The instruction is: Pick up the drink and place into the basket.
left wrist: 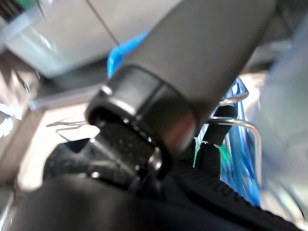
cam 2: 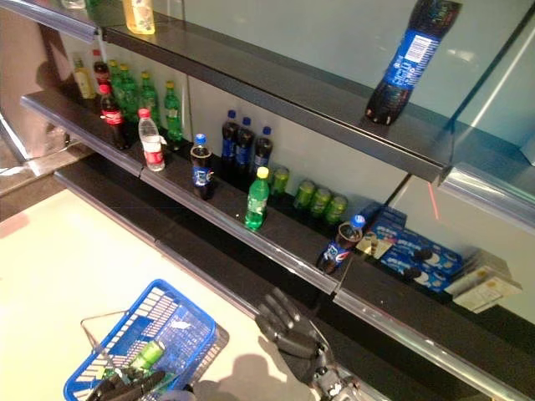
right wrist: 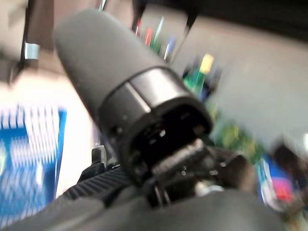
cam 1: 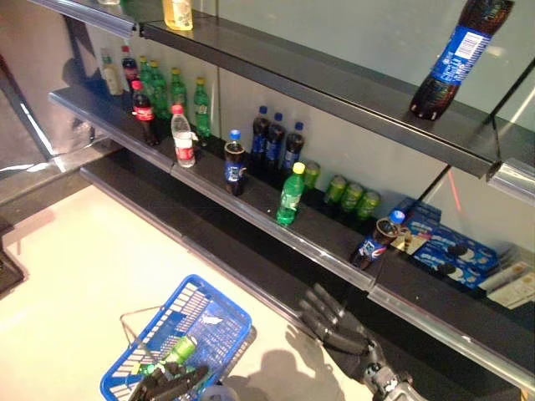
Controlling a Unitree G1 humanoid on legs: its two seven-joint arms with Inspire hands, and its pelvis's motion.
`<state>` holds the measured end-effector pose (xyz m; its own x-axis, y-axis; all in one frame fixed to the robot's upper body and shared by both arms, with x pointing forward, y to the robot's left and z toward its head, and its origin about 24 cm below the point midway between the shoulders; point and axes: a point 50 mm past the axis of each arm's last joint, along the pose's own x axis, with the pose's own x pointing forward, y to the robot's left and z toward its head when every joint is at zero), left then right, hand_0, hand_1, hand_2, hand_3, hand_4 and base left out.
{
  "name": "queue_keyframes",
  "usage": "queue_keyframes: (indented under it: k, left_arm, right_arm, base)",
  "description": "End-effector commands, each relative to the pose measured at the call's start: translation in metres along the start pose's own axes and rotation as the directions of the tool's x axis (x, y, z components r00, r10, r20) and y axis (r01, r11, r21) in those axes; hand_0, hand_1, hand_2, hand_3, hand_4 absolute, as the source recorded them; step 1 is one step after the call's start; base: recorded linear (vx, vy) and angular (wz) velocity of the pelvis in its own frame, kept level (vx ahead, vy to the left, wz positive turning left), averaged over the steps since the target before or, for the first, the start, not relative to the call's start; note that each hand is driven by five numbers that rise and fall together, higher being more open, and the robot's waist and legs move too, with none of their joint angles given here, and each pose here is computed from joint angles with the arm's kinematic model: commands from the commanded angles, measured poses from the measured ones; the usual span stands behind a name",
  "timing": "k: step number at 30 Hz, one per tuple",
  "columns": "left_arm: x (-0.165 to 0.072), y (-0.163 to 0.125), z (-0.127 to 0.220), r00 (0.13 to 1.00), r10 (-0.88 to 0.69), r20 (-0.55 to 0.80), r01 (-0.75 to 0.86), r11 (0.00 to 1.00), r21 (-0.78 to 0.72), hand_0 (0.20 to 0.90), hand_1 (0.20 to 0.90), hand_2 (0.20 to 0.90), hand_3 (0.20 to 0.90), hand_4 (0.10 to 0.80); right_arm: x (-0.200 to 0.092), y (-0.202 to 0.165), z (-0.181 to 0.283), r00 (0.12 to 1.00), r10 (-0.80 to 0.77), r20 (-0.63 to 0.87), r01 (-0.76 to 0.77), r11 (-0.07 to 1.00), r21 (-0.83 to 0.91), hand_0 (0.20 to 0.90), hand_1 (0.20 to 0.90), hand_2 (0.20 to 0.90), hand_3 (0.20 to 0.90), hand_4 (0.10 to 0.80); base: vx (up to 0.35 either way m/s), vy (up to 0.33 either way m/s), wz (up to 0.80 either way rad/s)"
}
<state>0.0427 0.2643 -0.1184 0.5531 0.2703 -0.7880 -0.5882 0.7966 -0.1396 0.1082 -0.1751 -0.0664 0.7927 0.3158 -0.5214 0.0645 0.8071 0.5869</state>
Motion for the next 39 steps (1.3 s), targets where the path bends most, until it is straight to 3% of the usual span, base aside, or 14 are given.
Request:
queue_keyframes:
  k: [1, 5, 12, 15, 21, 25, 29, 37, 39]
  left_arm:
    - [0.011, -0.050, 0.071, 0.903, -0.186, 0.388, 0.206, 0.978, -0.010, 0.300, 0.300, 0.300, 0.200, 0.100]
    - [0.026, -0.054, 0.063, 0.931, -0.118, 0.345, 0.146, 0.988, -0.056, 0.300, 0.300, 0.300, 0.200, 0.100]
    - [0.032, -0.041, 0.054, 0.927, 0.092, 0.364, 0.027, 0.951, -0.307, 0.300, 0.300, 0.300, 0.200, 0.100]
    - [0.040, -0.054, 0.059, 0.934, 0.096, 0.343, 0.019, 0.948, -0.318, 0.300, 0.300, 0.300, 0.200, 0.100]
    - [0.036, -0.040, 0.043, 0.928, 0.181, 0.326, -0.042, 0.920, -0.390, 0.300, 0.300, 0.300, 0.200, 0.100]
    - [0.041, -0.046, 0.045, 0.937, 0.156, 0.311, -0.038, 0.935, -0.354, 0.300, 0.300, 0.300, 0.200, 0.100]
    - [0.045, -0.049, 0.049, 0.942, 0.171, 0.290, -0.065, 0.938, -0.341, 0.300, 0.300, 0.300, 0.200, 0.100]
    - [0.047, -0.053, 0.052, 0.939, 0.146, 0.313, -0.037, 0.943, -0.330, 0.300, 0.300, 0.300, 0.200, 0.100]
    - [0.050, -0.065, 0.055, 0.938, 0.125, 0.324, -0.017, 0.948, -0.318, 0.300, 0.300, 0.300, 0.200, 0.100]
  right_arm:
    - [0.012, 0.007, 0.031, 0.990, 0.028, 0.137, -0.015, 0.995, -0.097, 0.900, 0.900, 0.900, 0.900, 0.800]
    - [0.018, -0.012, 0.018, 0.984, -0.141, 0.113, 0.156, 0.977, -0.142, 0.900, 0.900, 0.900, 0.900, 0.800]
    - [0.020, -0.058, -0.021, 0.914, -0.381, -0.138, 0.339, 0.906, -0.255, 0.900, 0.900, 0.900, 0.900, 0.800]
    - [0.006, -0.080, -0.036, 0.832, -0.524, -0.181, 0.482, 0.845, -0.230, 0.900, 0.900, 0.900, 0.900, 0.800]
    - [-0.034, -0.117, -0.063, 0.688, -0.670, -0.280, 0.623, 0.743, -0.247, 0.900, 0.900, 0.900, 0.900, 0.800]
    - [-0.050, -0.126, -0.077, 0.591, -0.741, -0.320, 0.707, 0.666, -0.237, 0.900, 0.900, 0.900, 0.900, 0.800]
    - [-0.046, -0.121, -0.085, 0.510, -0.796, -0.325, 0.763, 0.594, -0.256, 0.900, 0.900, 0.900, 0.900, 0.800]
    - [-0.033, -0.115, -0.081, 0.525, -0.800, -0.290, 0.768, 0.592, -0.243, 0.900, 0.900, 0.900, 0.900, 0.800]
    - [-0.035, -0.116, -0.082, 0.523, -0.799, -0.298, 0.770, 0.592, -0.235, 0.900, 0.900, 0.900, 0.900, 0.800]
  base:
    - [-0.050, -0.017, 0.42]
    - [-0.056, -0.046, 0.88]
    - [-0.140, -0.044, 0.43]
    - [-0.106, 0.197, 1.27]
    - [0.039, 0.363, 0.82]
    - [0.145, 0.410, 0.78]
    - [0.202, 0.562, 0.39]
    - [0.179, 0.337, 0.36]
    - [0.474, 0.188, 1.12]
